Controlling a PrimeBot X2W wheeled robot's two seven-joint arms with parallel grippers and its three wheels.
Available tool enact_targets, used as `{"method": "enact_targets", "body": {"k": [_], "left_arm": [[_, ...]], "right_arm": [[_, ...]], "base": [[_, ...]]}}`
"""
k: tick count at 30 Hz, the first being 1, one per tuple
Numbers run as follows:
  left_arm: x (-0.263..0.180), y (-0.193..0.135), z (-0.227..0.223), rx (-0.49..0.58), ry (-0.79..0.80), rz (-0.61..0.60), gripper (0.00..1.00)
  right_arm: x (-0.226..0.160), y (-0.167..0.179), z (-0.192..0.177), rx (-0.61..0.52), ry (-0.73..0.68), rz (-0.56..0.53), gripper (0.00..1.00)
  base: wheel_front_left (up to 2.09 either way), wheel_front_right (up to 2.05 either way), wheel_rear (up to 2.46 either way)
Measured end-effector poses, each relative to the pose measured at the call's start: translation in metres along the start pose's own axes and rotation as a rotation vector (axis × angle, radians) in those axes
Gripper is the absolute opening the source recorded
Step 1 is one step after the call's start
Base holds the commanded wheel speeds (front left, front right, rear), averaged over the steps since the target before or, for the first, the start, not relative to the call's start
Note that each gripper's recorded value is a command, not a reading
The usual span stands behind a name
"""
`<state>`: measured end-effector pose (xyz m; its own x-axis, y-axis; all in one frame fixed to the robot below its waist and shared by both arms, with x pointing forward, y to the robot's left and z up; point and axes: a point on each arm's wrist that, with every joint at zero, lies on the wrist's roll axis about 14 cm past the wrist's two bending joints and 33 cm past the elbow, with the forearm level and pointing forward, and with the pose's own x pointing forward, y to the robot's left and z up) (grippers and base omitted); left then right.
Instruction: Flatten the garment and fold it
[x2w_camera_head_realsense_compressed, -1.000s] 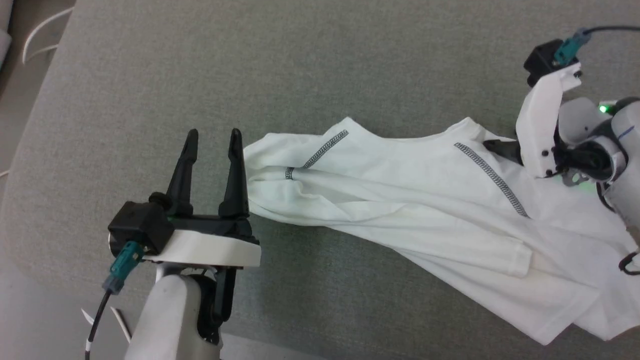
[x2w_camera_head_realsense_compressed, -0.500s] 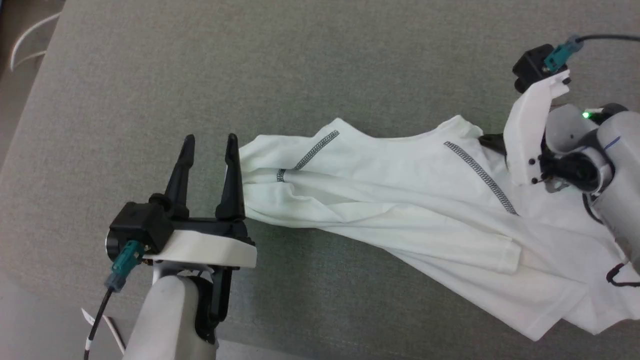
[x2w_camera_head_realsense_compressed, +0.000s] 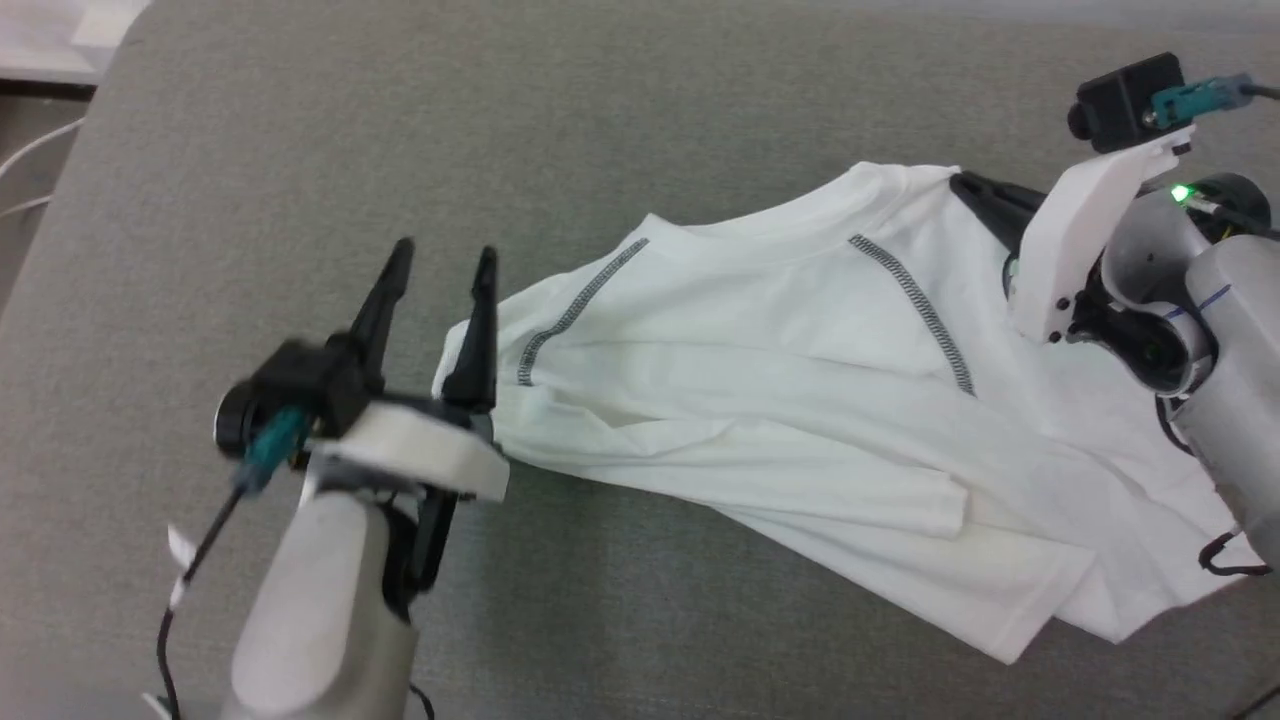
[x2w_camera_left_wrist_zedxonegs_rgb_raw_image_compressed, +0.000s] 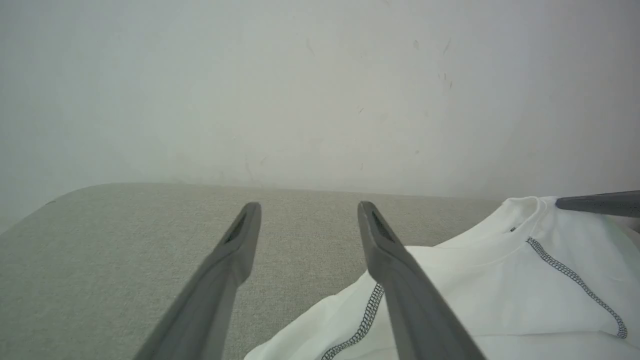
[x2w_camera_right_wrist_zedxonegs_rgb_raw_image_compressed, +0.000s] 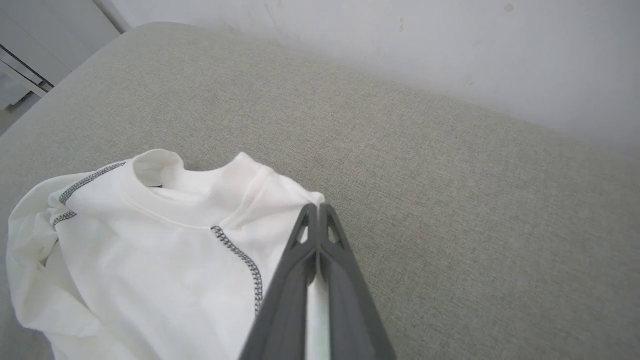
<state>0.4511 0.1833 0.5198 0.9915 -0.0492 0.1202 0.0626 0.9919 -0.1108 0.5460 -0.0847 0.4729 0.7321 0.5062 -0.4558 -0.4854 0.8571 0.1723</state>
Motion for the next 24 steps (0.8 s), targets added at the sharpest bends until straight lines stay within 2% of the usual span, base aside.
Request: {"method": "enact_targets", "body": {"k": [4,8,16,21,23,24], "left_arm": [[0.031,-0.021,-0.018,0.046,0.141,-0.131,1.0],[0.048,-0.026,-0.058,0.128,0.372,-0.207,1.0],[0.03,-0.024,-0.136,0.229,0.802,-0.32,1.0],[0.031,-0.021,-0.151,0.307,0.97,-0.367,1.0],[0.029,-0.025,-0.155,0.307,1.039,-0.386,0.2],[0.029,-0.026,-0.155,0.314,1.061,-0.398,0.0]], "right_arm": [[-0.008,-0.001,-0.003,0.004,-0.006,-0.008,0.0],[-0.011,0.002,-0.012,0.016,0.005,-0.005,0.0],[-0.012,-0.005,-0.038,0.043,0.061,-0.017,0.0],[-0.007,-0.008,-0.048,0.055,0.083,-0.014,0.0],[-0.006,-0.01,-0.052,0.057,0.094,-0.016,0.0],[-0.006,-0.011,-0.054,0.06,0.097,-0.016,0.0]], "base": [[0.0,0.0,0.0],[0.0,0.0,0.0],[0.0,0.0,0.0],[0.0,0.0,0.0],[0.0,0.0,0.0],[0.0,0.0,0.0]]}}
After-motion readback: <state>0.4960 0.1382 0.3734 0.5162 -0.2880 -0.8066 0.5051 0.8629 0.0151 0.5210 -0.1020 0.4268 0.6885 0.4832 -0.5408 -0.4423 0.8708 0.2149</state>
